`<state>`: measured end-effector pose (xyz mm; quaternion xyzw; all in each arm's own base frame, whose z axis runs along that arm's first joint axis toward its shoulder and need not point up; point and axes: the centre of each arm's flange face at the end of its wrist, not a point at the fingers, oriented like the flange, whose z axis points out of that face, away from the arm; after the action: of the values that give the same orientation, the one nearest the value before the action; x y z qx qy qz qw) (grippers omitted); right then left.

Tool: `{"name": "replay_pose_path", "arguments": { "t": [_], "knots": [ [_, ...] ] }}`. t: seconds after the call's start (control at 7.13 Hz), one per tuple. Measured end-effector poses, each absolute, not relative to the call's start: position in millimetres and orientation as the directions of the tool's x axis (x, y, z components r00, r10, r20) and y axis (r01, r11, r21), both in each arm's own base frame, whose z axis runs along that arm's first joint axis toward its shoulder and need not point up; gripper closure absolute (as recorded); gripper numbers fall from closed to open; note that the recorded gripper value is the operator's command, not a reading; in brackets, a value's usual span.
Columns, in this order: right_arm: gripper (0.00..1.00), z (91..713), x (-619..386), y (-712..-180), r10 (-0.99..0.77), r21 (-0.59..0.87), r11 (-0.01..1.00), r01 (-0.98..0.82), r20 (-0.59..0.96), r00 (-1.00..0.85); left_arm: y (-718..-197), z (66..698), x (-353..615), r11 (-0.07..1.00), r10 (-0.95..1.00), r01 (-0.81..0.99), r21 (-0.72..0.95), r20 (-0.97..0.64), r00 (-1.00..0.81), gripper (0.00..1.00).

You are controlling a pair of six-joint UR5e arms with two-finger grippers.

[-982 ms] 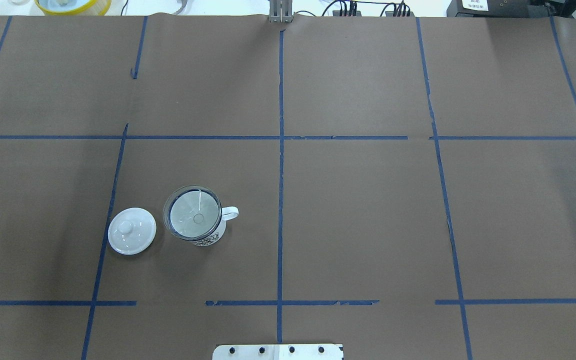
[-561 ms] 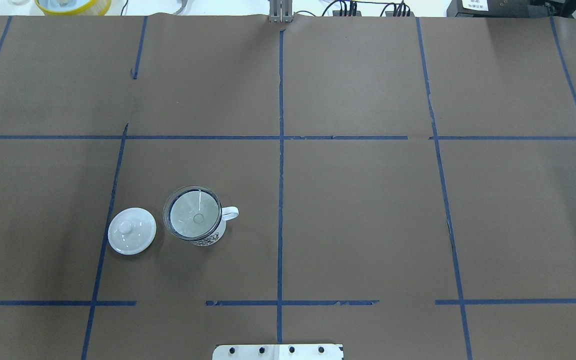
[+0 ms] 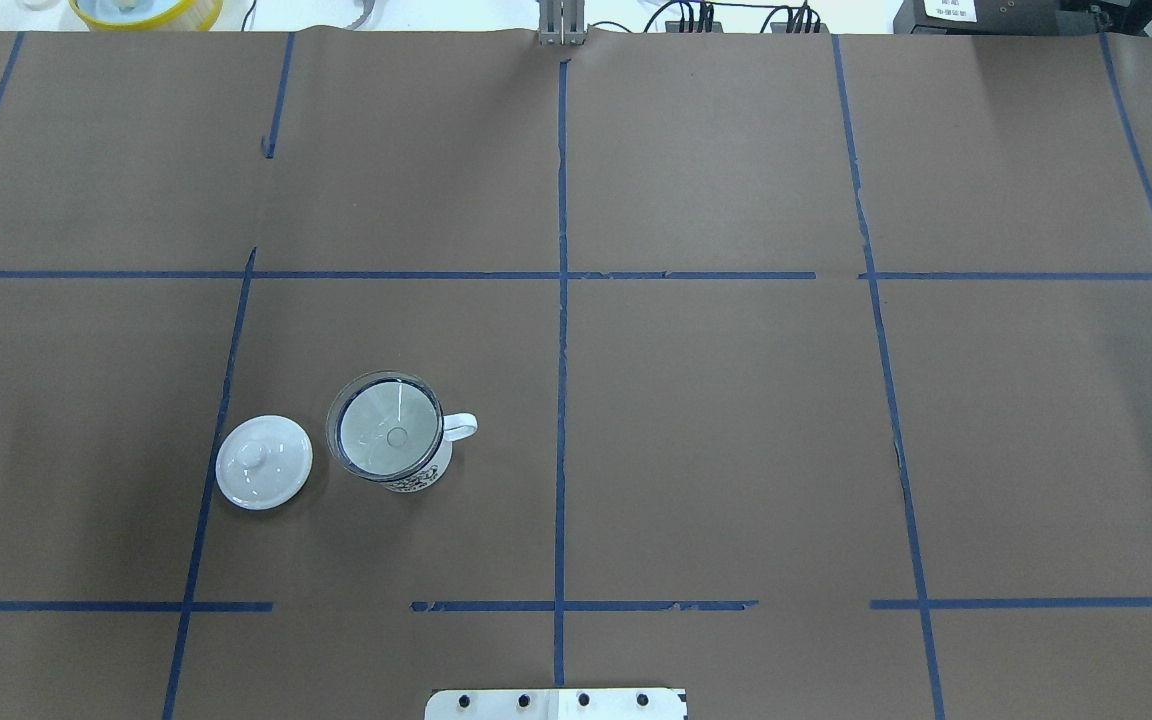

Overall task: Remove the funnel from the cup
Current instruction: 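Move the left gripper from rest toward the white mug, then lower the left gripper over the glass funnel in the mug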

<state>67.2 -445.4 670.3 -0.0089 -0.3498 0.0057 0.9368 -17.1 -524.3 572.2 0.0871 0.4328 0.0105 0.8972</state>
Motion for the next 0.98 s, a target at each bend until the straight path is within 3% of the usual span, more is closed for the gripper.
{"name": "replay_pose_path", "arguments": {
  "t": [0.7, 0.98],
  "knots": [
    [0.00, 670.0, 67.1, -445.4, 0.016, -0.020, 1.000, -0.004, 0.655, 0.755, -515.6, 338.1, 227.1, 0.969, -0.245, 0.157, -0.193, -0.846, 0.473, 0.00],
    [0.00, 670.0, 67.1, -445.4, 0.016, -0.020, 1.000, -0.004, 0.655, 0.755, -484.1, 239.9, 326.6, 0.950, -0.312, 0.184, -0.252, -0.777, 0.547, 0.00]
  ]
}}
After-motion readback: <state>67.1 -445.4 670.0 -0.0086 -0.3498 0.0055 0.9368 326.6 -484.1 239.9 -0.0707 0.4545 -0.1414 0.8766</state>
